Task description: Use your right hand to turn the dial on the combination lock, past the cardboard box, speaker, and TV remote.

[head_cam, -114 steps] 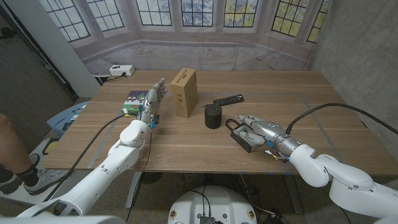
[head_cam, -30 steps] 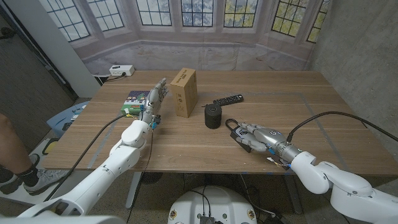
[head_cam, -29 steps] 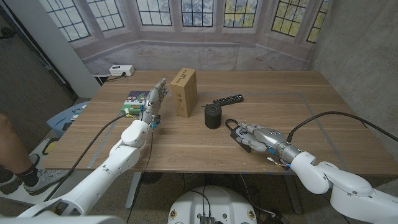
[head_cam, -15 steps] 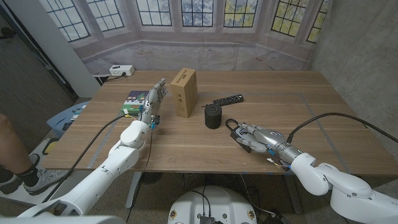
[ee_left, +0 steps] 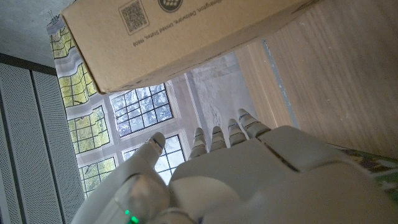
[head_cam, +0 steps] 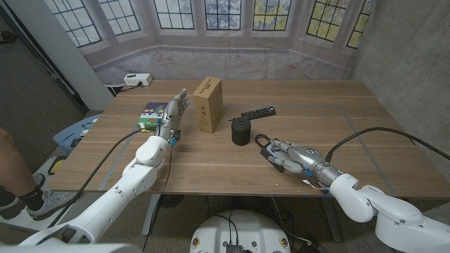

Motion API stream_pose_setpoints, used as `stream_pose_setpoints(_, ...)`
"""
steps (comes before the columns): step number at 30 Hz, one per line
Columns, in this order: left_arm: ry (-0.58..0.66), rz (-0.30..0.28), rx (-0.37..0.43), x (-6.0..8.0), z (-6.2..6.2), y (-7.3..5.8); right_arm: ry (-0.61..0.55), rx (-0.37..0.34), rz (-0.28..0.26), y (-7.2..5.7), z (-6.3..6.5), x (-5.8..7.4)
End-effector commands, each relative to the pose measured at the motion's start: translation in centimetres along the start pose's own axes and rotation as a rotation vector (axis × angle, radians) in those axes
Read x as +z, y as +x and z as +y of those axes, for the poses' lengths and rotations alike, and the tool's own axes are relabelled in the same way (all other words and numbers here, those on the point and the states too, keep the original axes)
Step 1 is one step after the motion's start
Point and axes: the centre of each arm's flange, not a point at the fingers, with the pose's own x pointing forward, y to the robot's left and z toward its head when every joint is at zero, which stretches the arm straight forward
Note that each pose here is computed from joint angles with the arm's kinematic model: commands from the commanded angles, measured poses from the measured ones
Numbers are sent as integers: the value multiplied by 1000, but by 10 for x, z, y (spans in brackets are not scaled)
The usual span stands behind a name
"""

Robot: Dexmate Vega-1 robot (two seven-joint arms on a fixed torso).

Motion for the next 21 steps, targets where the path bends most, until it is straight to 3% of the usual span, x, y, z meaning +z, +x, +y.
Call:
stream_pose_setpoints(1,-4,1,-3,-2,0,1,-2,17,4,-4,0,1)
stream_pose_setpoints(11,-6,2,7,-4,1,-2,-7,24,8,-6,0,-1)
stream_pose_setpoints(21,-8,6,10,-5,1,-3,-30,3,-22,-7,-10,3)
